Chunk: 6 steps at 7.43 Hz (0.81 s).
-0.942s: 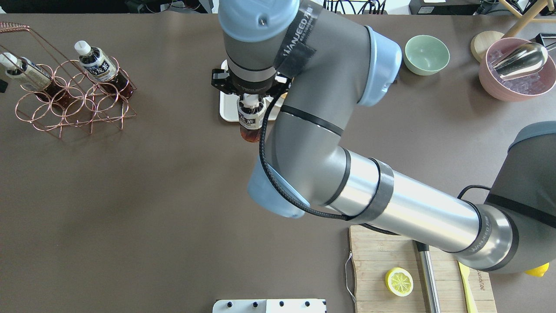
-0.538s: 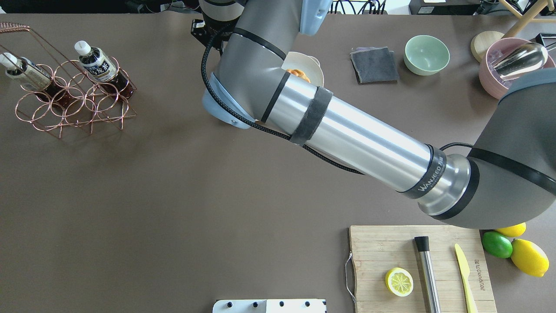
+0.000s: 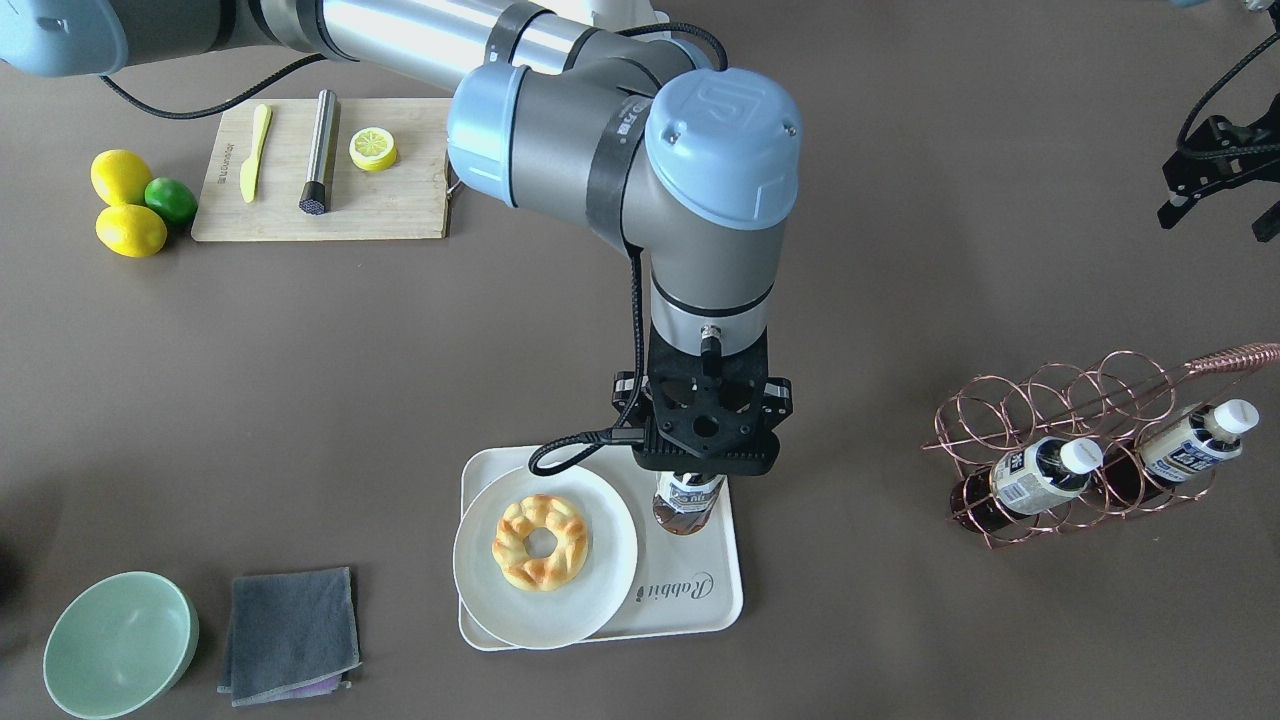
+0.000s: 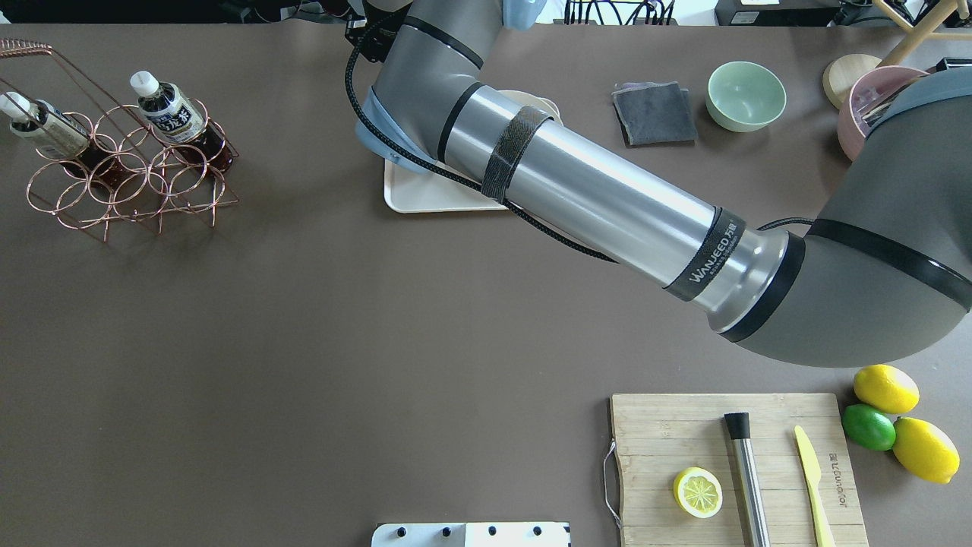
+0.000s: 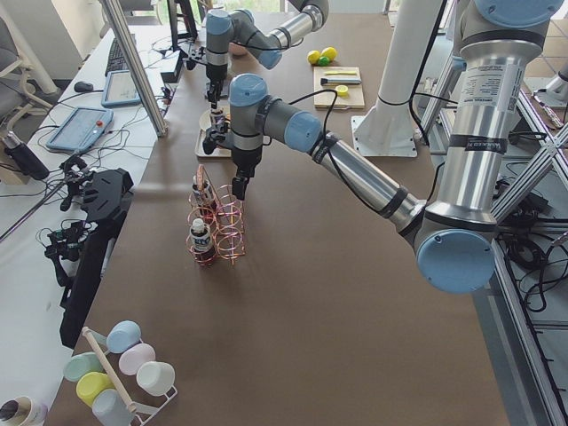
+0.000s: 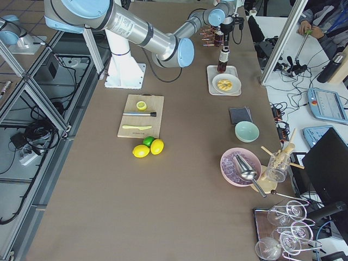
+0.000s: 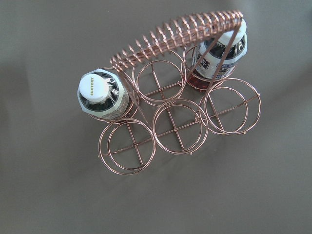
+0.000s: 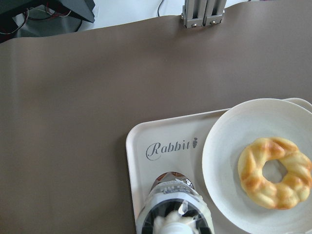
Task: Place tea on tray
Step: 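Lift the bottle with the right gripper and lower it onto the tray beside the plate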
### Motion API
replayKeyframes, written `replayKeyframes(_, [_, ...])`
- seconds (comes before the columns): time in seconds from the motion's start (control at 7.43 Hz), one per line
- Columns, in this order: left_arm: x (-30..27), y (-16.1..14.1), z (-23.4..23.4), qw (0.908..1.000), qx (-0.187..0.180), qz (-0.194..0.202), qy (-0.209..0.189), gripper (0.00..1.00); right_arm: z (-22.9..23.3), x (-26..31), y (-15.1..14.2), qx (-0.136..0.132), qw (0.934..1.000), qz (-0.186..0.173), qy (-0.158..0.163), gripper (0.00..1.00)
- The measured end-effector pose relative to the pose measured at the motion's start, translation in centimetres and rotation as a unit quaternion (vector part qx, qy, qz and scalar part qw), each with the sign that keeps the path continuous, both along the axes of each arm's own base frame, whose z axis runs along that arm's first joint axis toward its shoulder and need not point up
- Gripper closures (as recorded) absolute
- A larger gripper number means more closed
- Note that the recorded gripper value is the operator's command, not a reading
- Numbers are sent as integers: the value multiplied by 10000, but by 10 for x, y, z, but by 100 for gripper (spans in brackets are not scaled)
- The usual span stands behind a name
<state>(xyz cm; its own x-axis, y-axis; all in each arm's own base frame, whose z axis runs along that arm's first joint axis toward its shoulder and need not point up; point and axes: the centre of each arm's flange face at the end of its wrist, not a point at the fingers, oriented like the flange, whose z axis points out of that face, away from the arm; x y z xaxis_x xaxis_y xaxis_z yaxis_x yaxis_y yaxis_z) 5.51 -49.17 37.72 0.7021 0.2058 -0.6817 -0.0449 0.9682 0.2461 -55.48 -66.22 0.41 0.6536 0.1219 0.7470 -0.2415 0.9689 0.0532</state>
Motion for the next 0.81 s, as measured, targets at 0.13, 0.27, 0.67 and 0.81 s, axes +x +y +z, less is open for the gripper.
replayKeyframes(0.13, [0, 0, 0, 10000, -1, 0, 0, 9, 3, -2, -3, -3, 10000, 2, 3, 100])
replayKeyframes(0.27, [0, 0, 0, 10000, -5, -3, 0, 9, 4, -2, -4, -3, 10000, -2, 5, 100])
replayKeyframes(0.67, [0, 2, 4, 10000, -39, -3, -1, 7, 6, -4, -4, 23, 10000, -43, 39, 94])
replayKeyframes(0.81, [0, 2, 4, 10000, -44, -6, 0, 6, 7, -5, -4, 25, 10000, -51, 49, 54])
